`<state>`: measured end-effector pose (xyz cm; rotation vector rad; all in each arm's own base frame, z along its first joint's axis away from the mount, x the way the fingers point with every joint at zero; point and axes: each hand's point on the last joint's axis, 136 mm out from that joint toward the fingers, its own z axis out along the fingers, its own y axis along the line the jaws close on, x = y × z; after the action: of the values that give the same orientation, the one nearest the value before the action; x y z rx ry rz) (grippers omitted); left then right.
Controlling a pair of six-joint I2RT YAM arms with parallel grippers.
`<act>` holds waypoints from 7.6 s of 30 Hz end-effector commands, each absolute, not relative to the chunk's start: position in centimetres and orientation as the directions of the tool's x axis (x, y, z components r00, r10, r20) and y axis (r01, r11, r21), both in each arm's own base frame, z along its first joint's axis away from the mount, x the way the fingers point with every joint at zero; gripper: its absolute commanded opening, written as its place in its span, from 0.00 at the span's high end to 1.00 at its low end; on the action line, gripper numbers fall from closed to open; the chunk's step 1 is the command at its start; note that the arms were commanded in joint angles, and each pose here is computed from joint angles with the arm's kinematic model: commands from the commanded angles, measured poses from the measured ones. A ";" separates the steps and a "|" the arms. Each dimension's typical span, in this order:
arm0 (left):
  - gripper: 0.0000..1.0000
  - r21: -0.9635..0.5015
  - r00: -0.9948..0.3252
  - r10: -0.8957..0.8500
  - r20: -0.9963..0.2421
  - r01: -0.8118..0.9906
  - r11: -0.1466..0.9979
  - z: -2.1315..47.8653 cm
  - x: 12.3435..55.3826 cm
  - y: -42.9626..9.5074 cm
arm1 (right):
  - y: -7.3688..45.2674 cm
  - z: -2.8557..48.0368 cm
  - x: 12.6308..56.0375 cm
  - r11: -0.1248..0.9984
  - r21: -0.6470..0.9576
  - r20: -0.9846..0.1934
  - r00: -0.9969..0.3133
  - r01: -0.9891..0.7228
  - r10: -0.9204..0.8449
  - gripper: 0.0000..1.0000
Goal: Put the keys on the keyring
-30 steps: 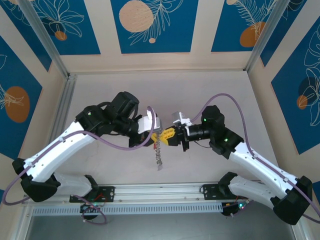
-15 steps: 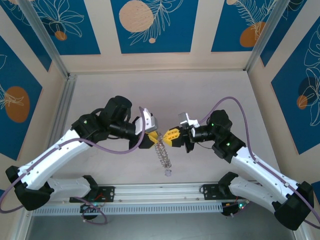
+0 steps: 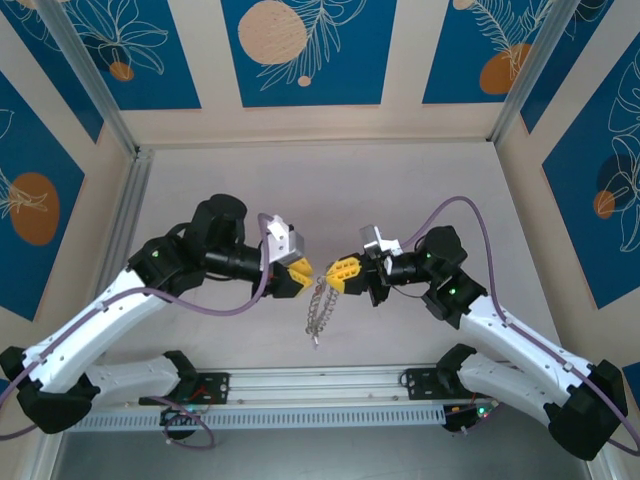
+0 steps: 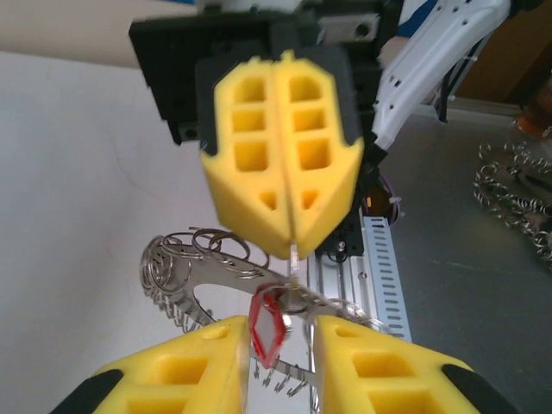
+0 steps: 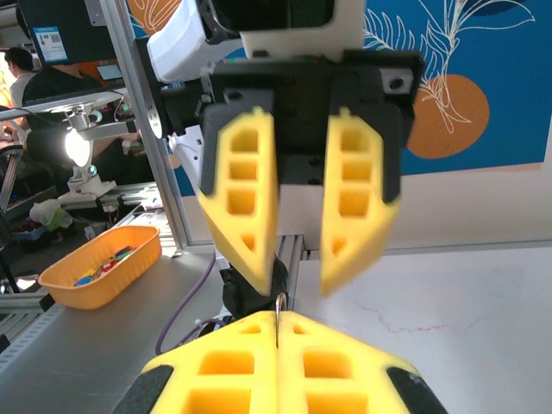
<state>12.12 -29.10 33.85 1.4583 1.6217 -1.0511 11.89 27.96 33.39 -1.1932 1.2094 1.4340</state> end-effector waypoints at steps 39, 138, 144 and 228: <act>0.72 -0.227 -0.210 0.253 -0.944 0.973 -0.037 31.9 11.8 -31.2 | 27.8 36.0 12.7 -0.094 0.093 -0.983 -0.107 -0.991 0.149 1.00; 1.00 -0.258 -0.560 0.592 -0.580 0.815 0.518 8.2 36.1 -38.3 | 15.4 23.7 25.7 0.727 0.409 -0.907 -0.335 -0.551 0.257 0.31; 1.00 -0.257 -0.583 0.589 -0.560 0.798 0.545 6.7 36.7 -38.3 | 15.3 23.5 25.7 0.722 0.430 -0.897 -0.348 -0.541 0.274 0.30; 0.00 0.103 -0.424 0.057 -0.904 -0.086 0.991 9.6 40.7 0.0 | 2.4 9.4 39.8 0.986 0.138 -0.915 -0.394 -0.095 0.090 0.01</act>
<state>39.87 1.74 8.26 -0.0583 2.0518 0.3083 39.06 2.35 8.44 -0.0066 2.0058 0.1828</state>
